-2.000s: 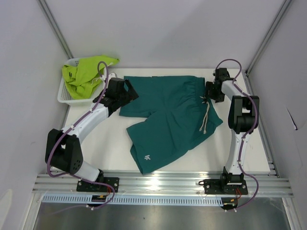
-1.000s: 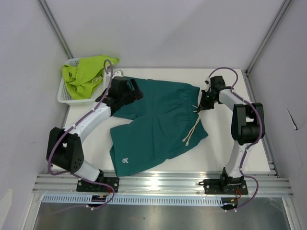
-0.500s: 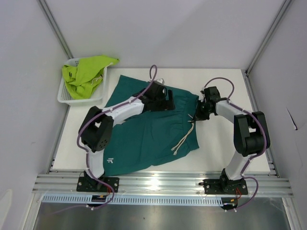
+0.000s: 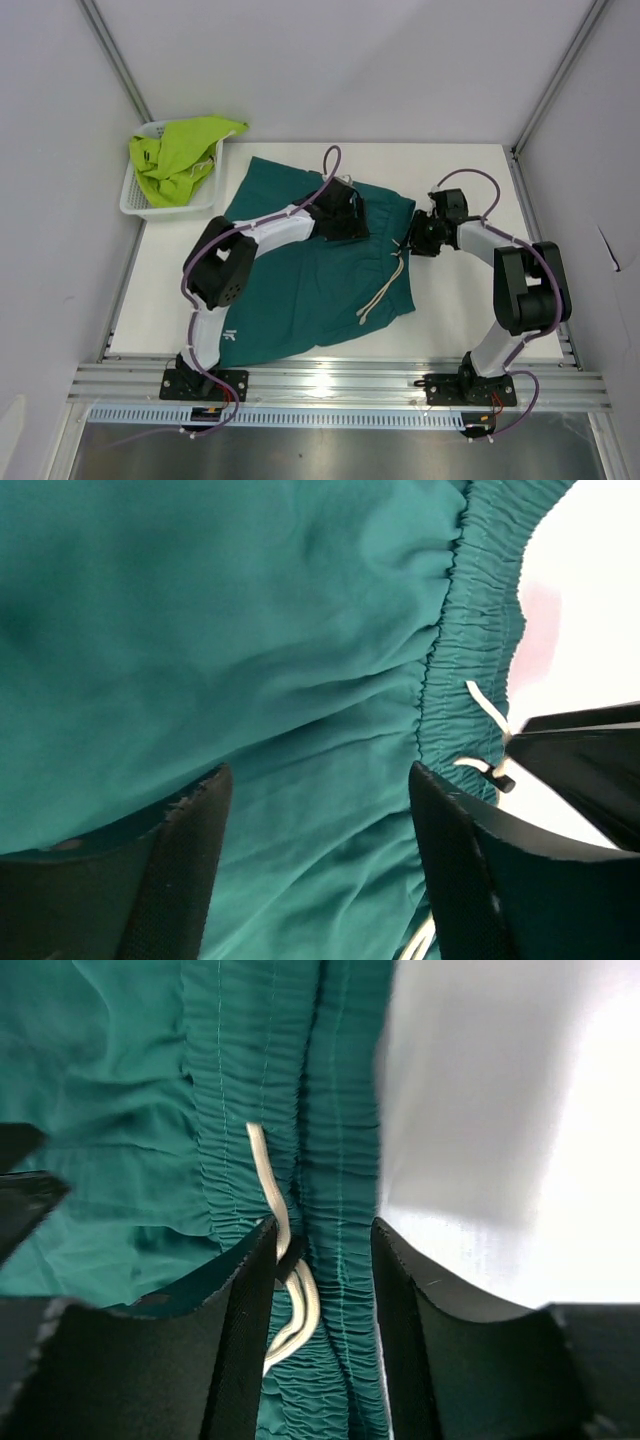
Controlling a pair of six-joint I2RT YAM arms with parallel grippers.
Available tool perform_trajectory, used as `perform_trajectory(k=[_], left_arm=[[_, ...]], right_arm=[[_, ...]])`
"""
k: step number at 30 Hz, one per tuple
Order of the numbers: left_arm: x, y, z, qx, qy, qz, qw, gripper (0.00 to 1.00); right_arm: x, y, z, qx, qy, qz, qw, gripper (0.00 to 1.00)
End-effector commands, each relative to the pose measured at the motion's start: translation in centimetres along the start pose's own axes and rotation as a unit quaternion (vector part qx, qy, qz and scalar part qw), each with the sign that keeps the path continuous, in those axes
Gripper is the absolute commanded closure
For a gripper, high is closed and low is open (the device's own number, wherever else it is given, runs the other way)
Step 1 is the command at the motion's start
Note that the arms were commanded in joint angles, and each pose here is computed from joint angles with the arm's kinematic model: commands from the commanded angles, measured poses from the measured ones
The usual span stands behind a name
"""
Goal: Fold and stack the shorts
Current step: Flatten the shorts out
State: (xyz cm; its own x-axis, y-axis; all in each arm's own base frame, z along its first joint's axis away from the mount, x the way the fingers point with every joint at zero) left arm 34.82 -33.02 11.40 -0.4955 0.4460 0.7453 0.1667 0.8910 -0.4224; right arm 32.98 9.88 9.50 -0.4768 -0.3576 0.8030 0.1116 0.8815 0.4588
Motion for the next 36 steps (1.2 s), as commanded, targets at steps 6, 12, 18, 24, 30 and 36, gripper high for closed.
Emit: perform_trajectory(k=[6, 12, 18, 24, 30, 36], left_arm=[[-0.7, -2.7, -1.0, -0.011, -0.025, 0.036, 0.999, 0.41], [-1.8, -3.8, -0.7, -0.026, -0.018, 0.036, 0.999, 0.50], [-2.5, -4.5, 0.1, -0.039, -0.004, 0.032, 0.999, 0.54], [-3.0, -5.0, 0.8, -0.047, 0.016, 0.015, 0.999, 0.55], [-4.1, -5.8, 1.5, -0.049, 0.042, 0.017, 0.998, 0.55], [-4.9, -6.3, 2.3, -0.034, 0.060, 0.050, 0.996, 0.57]], right_arm=[[1.3, -0.5, -2.5, -0.023, -0.057, -0.031, 0.998, 0.72], [0.0, -1.5, -3.2, -0.028, -0.048, -0.015, 0.998, 0.93], [-2.0, -2.4, -2.7, -0.035, -0.007, 0.007, 0.999, 0.97], [-2.2, -2.2, -2.4, -0.033, 0.004, 0.039, 0.999, 1.00], [-2.4, -1.6, -2.1, -0.015, 0.011, 0.066, 0.998, 1.00], [-2.5, -1.4, -1.7, -0.014, 0.015, 0.069, 0.997, 1.00]])
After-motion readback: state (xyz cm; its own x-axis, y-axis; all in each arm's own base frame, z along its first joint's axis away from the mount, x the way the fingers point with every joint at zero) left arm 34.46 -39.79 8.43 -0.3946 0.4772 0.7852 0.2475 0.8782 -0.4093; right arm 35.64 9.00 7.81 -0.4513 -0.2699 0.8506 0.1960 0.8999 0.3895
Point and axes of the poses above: each gripper's point midway between its finger pads, its own x axis back along the fingers, its own y axis along the line the jaws close on, z = x × y, the point moved 7 cm from there along x, back along the fingers, and after that the axes turned 2 degrees about -x, right-handed, at the moved point
